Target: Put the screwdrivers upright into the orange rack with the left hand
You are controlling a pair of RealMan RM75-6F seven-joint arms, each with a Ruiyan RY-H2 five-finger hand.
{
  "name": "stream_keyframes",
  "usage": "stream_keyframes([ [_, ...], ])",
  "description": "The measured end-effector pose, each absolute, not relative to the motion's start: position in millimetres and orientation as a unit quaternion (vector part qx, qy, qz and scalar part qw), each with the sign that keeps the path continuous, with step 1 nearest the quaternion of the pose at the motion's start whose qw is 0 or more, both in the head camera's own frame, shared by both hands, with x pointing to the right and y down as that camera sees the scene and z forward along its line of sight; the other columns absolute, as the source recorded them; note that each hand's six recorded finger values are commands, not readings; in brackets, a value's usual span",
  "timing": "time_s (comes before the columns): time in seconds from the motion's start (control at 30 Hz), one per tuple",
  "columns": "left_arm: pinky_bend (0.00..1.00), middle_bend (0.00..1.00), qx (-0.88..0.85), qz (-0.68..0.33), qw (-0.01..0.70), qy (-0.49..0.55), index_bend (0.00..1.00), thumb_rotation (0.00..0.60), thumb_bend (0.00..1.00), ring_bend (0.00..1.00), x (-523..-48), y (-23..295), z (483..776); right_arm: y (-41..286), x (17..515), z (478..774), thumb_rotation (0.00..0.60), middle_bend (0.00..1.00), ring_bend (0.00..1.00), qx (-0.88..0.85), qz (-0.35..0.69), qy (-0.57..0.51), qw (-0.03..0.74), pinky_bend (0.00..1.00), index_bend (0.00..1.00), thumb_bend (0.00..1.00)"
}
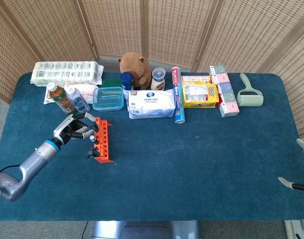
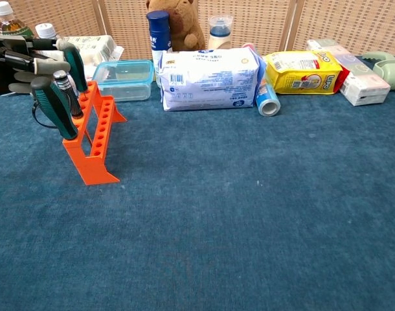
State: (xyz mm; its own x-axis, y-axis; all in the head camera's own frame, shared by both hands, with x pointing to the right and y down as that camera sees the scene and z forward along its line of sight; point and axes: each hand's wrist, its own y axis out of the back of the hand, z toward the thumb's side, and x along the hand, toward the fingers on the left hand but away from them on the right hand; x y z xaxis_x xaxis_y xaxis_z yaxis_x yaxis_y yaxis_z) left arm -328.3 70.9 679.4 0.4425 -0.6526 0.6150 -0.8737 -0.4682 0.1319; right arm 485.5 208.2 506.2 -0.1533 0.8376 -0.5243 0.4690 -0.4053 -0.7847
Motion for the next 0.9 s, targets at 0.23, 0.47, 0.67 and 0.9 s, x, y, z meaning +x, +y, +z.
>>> stream_keyframes([
  [0.23,1.0,1.0,0.821,0.246,0.219,-0.467,0.44,0.6,0.33,1.0,-329.3,69.1,675.3,208.4,484.9,506.2,0.6,0.02,0.0,-0.629,0.554,-0.519,0.167,0.0,0.02,0.0],
  [0.47,1.0,1.0,0.822,0.234,0.216,-0.473,0.44,0.6,0.31,1.0,-330.3,66.5,669.5,208.4,484.5,506.4,0.6,0.02,0.0,-0.63,0.554,-0.518,0.167,0.0,0.02,0.0],
  [0.67,1.0,0.99,0.827,0.212,0.202,-0.48,0.43,0.6,0.28,1.0,-334.2,62.1,654.1,208.2,483.6,506.2,0.6,0.02,0.0,-0.631,0.553,-0.517,0.167,0.0,0.02,0.0],
  [0.9,0.54,0.32,0.842,0.199,0.134,-0.483,0.21,0.6,0.21,0.53,-347.7,60.3,623.3,209.1,480.6,502.6,0.6,0.02,0.0,-0.633,0.549,-0.518,0.174,0.0,0.02,0.0],
])
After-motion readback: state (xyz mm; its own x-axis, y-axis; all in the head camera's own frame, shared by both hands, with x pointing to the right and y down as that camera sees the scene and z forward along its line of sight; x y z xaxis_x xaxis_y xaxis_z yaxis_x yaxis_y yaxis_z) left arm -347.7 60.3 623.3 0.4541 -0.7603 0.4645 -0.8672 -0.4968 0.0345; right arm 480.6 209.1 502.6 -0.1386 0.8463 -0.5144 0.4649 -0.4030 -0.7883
